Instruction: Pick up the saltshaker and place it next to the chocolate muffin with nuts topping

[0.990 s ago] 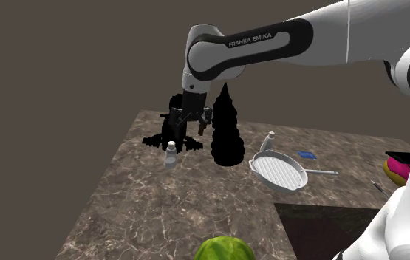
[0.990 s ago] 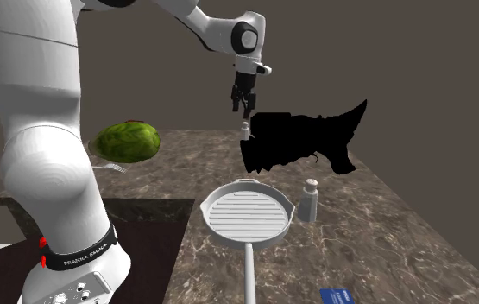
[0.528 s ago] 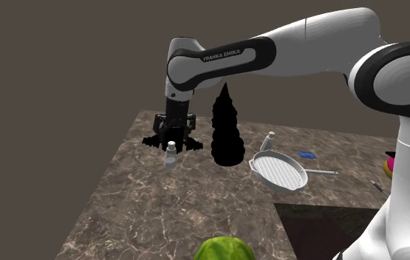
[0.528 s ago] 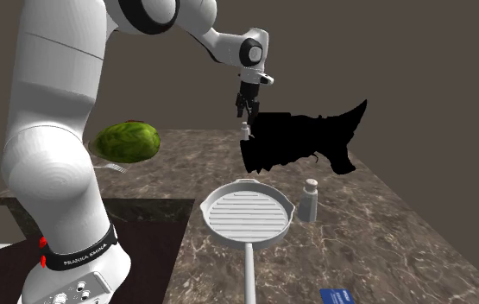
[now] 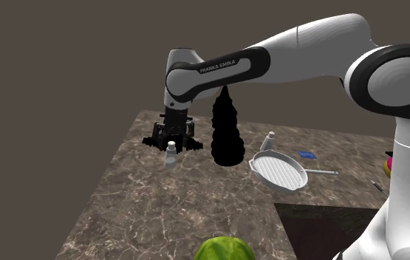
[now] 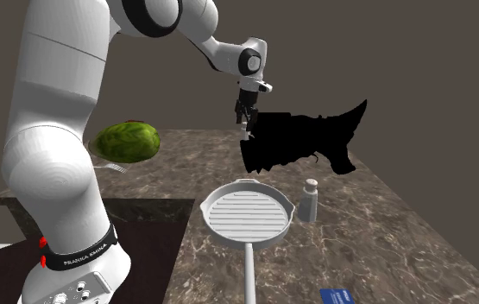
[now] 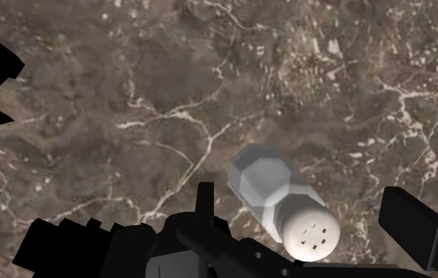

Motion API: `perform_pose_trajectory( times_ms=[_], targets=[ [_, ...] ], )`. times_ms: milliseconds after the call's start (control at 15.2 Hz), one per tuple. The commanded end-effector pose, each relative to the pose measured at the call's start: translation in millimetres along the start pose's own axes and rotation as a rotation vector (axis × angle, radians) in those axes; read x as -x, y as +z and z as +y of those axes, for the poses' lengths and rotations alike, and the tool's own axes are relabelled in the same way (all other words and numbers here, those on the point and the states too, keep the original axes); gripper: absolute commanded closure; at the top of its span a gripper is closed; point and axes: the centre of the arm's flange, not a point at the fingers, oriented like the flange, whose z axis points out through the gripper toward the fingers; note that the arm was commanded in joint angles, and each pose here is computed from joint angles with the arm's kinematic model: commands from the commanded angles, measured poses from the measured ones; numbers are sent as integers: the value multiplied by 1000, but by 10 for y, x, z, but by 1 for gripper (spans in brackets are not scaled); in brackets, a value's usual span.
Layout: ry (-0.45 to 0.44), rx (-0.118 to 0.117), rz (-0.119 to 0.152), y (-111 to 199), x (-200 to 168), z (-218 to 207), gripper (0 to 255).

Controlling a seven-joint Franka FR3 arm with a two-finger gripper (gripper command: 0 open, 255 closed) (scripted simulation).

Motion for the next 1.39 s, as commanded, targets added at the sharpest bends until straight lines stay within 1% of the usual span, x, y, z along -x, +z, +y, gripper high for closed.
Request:
perform_pose_trajectory(
  times_ms=[0, 198, 264, 858, 1320],
  targets=[
    [0, 0, 0, 4, 1, -1, 0],
    [0, 0, 0, 4, 1, -1, 0],
    [0, 0, 0, 4, 1, -1, 255],
    [0, 0, 0, 4, 1, -1, 255],
    [0, 0, 0, -361, 46, -30, 255]
  ],
)
